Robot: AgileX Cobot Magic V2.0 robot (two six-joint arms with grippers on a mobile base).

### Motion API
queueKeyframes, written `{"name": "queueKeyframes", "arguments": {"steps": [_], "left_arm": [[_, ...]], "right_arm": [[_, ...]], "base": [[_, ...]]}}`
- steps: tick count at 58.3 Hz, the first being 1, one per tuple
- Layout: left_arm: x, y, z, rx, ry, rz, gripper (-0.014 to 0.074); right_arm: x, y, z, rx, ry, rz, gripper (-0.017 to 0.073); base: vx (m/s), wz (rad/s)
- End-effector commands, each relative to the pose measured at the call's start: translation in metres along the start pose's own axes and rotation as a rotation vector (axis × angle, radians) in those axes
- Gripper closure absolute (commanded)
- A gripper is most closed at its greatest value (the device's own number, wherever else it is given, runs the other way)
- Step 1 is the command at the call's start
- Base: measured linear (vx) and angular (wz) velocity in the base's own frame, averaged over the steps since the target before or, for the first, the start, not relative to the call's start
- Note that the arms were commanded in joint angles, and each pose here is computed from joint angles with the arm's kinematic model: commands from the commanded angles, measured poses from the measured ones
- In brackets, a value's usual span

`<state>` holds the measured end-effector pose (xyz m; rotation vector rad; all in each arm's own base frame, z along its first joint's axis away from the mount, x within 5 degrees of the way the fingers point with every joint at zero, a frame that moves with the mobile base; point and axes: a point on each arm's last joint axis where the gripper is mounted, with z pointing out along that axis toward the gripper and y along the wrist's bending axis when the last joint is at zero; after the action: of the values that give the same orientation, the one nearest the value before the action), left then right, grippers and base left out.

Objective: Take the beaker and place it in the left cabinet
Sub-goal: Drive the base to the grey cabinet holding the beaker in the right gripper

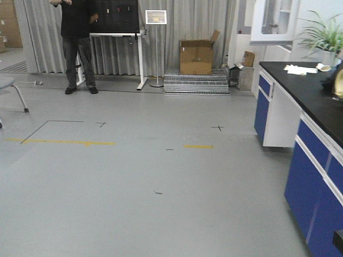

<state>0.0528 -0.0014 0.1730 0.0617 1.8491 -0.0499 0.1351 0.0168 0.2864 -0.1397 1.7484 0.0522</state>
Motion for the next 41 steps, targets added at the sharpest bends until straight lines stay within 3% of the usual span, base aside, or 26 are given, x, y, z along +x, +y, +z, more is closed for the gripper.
{"name": "queueKeyframes", "arguments": {"steps": [1,41], "left_arm": [[-0.0109,-0.0011,-0.0024,0.013,-0.097,-0.006,0.0590],[-0.0109,-0.0011,-0.0024,0.013,-0.097,-0.006,0.0590]], "right_arm": [[-0.0146,0.0034,-0.0014,-0.041,-0.073,-0.021,0.0564],[-0.0145,0.0033,-0.0014,-0.040,-0.072,-0.021,0.0564]], "base": [[0.71,0.15],[0.77,0.06]]}}
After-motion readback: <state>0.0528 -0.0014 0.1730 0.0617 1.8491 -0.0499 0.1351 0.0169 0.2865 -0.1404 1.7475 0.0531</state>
